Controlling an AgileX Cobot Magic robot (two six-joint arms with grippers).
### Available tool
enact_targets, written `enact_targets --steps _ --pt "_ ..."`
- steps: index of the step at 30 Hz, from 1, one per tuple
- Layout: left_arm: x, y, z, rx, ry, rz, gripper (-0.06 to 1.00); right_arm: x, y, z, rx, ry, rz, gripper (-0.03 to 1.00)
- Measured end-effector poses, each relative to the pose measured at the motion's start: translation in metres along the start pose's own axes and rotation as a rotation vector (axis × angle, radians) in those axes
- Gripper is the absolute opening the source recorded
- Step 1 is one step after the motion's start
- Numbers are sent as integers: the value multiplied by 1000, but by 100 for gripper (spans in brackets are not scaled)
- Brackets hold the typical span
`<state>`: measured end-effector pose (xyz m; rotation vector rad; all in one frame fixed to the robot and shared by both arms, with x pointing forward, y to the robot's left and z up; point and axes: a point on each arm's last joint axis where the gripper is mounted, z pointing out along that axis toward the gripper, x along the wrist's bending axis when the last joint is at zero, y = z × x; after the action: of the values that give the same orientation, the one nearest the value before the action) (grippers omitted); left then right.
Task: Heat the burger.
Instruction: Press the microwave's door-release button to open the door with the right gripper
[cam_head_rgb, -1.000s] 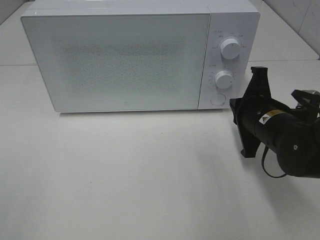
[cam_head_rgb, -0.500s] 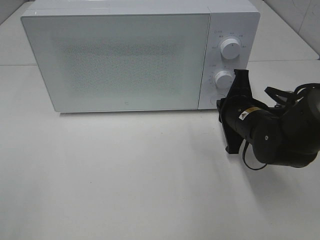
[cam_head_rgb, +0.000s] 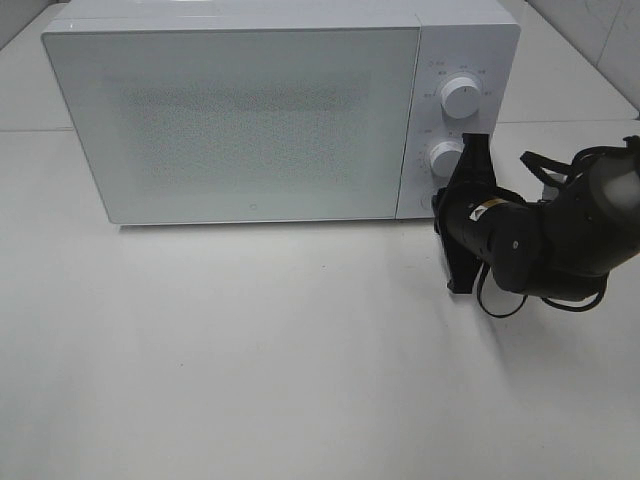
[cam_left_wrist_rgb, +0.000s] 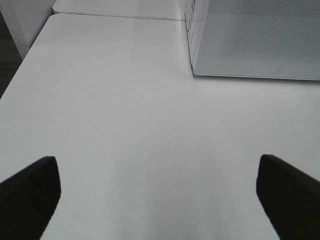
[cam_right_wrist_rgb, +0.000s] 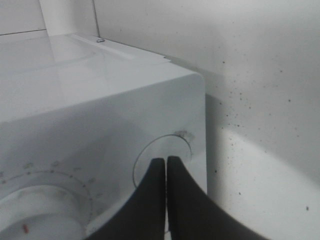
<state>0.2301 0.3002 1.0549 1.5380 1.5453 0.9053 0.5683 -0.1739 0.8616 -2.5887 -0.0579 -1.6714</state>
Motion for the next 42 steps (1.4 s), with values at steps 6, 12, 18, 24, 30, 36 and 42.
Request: enact_targets --steps 6,12,18,24,30,36,42 --pt "0 0 0 0 0 0 99 0 -1 5 -4 7 6 1" --pt "0 0 0 0 0 0 99 0 0 7 -26 7 -7 1" --pt "0 0 0 0 0 0 99 2 1 7 -38 23 -19 1" --pt "0 0 0 0 0 0 99 3 1 8 -48 50 -46 1" --pt "0 0 0 0 0 0 99 2 -1 8 -55 63 -48 1" --pt "0 0 0 0 0 0 99 3 -1 8 -59 69 -58 1" --pt "0 0 0 0 0 0 99 5 -2 10 -72 69 -64 1"
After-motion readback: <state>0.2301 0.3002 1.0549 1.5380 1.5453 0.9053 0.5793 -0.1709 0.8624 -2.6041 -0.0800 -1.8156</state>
